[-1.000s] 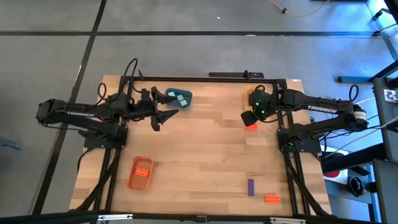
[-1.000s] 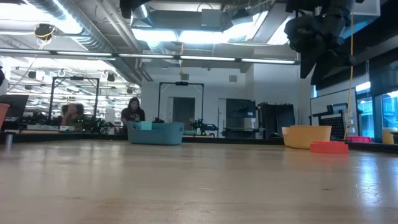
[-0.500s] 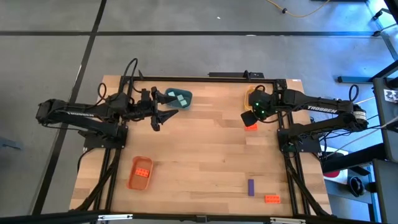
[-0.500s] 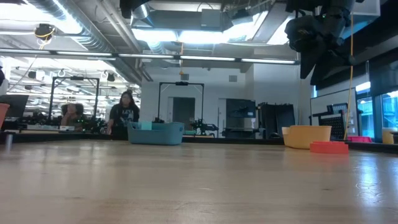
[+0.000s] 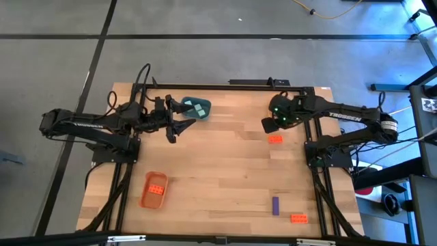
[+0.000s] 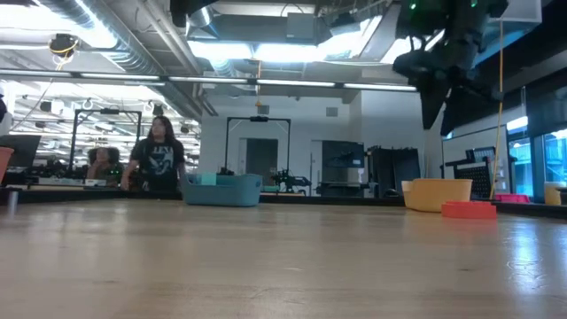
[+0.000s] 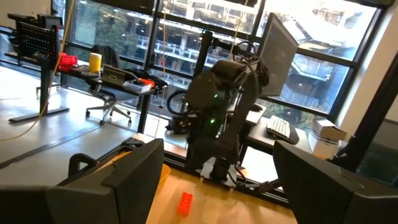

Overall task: Sort & place blocks by color
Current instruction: Put the top orange game piece into the orange bin

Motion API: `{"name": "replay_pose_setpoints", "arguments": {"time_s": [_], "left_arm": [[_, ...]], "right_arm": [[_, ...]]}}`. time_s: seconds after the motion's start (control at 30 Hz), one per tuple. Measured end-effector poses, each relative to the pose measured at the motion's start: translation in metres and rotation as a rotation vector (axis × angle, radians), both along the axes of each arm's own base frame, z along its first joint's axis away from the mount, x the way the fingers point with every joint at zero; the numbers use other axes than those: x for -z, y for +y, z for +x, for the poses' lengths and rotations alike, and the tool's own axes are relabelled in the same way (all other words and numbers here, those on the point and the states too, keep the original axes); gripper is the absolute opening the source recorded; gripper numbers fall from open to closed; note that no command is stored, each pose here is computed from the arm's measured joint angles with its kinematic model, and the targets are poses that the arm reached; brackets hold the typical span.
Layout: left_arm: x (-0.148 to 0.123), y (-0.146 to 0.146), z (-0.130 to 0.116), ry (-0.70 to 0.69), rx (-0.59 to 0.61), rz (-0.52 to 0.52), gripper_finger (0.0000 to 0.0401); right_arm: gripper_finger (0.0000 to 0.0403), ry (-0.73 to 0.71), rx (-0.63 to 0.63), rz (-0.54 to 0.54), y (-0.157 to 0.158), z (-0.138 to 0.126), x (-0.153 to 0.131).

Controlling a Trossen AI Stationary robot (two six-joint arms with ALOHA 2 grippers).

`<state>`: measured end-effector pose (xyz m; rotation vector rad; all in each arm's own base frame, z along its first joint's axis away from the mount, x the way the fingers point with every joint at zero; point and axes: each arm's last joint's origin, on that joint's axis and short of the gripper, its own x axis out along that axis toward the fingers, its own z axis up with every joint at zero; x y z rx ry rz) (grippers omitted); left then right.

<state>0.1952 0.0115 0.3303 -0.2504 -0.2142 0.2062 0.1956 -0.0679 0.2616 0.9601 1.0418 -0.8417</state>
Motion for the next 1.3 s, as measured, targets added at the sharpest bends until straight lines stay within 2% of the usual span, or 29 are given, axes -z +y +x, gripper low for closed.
{"name": "replay_pose_setpoints", "arguments": {"time_s": [0.23, 0.47, 0.73, 0.83, 1.03, 1.17, 1.3], "left_arm": [[0.000, 0.000, 0.000, -0.005, -0.006, -0.023, 0.0294], [0.000, 0.001, 0.000, -0.006, -0.024, -0.027, 0.0294], [-0.001, 0.001, 0.000, -0.012, -0.023, -0.028, 0.0294], [-0.001, 0.001, 0.000, -0.013, -0.023, -0.028, 0.0294], [-0.001, 0.001, 0.000, -0.013, -0.023, -0.027, 0.0294], [-0.001, 0.001, 0.000, -0.013, -0.023, -0.027, 0.0294], [-0.001, 0.001, 0.000, -0.013, -0.023, -0.027, 0.0294]], "right_arm": [[0.0174, 0.078, 0.187, -0.044, -0.005, 0.009, 0.015], [0.0174, 0.074, 0.602, -0.098, 0.004, -0.005, 0.044], [0.0174, -0.065, 1.031, -0.017, 0.035, -0.016, 0.080], [0.0174, -0.103, 1.154, 0.013, 0.048, -0.020, 0.092], [0.0174, -0.143, 1.180, 0.059, 0.045, -0.015, 0.098], [0.0174, -0.065, 1.164, 0.064, 0.045, -0.018, 0.100], [0.0174, -0.059, 1.118, 0.058, 0.045, -0.019, 0.098]]}}
